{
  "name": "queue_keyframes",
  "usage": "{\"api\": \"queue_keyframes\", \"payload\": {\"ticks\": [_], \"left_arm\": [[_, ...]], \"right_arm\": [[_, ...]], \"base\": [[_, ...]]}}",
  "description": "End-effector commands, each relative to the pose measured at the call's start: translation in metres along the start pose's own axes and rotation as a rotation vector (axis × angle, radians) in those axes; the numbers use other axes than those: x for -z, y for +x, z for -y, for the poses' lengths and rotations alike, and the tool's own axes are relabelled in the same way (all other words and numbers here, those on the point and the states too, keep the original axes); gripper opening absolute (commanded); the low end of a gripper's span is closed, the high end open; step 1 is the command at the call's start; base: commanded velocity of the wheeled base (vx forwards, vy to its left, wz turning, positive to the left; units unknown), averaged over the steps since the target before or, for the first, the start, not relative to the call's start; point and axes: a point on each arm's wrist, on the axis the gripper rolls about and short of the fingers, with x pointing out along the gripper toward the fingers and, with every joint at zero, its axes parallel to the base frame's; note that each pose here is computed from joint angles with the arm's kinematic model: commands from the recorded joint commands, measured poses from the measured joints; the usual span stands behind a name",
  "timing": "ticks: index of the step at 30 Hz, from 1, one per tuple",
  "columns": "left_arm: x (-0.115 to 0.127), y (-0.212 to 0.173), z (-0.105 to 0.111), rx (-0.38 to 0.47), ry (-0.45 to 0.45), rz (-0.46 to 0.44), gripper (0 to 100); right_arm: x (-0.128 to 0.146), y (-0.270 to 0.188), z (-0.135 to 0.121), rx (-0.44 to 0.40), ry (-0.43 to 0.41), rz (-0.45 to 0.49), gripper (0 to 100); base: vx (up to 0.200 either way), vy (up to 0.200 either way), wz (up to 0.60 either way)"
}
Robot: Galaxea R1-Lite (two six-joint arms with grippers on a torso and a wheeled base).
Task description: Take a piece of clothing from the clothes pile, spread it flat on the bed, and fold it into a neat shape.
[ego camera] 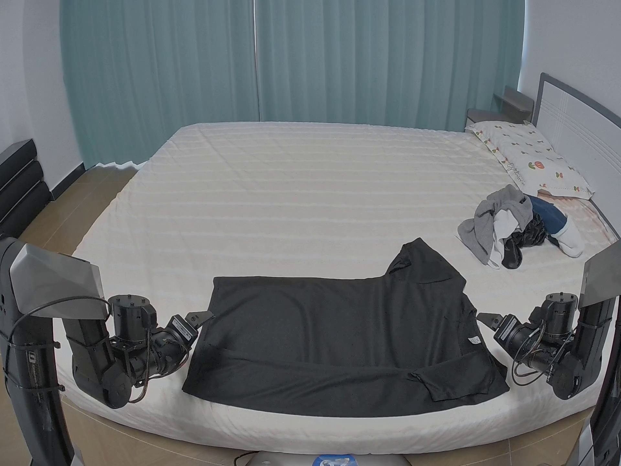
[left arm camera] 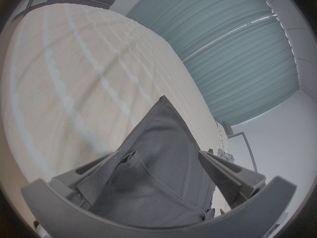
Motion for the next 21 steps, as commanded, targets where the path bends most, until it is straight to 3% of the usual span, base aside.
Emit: {"api": "queue_keyframes", "payload": {"ticks": [1,14,21], "left_arm": [[0.001,-0.001,0.0,0.0,0.001,-0.002,100],[-0.002,-0.001,0.005,0.012,-0.008,0.019,100],[-0.017,-0.004,0.018,0.06,-0.005,0.089,100]], "right_arm": [[0.002,0.001,0.0,-0.003,-0.002,-0.004,100],[0.005,0.002,0.0,-0.001,-0.006,-0.018,100],[0.009,0.002,-0.001,-0.003,-0.01,-0.034,100]], "base": [[0.0,-0.2,0.0],[0.0,0.0,0.0],[0.0,0.0,0.0]]}}
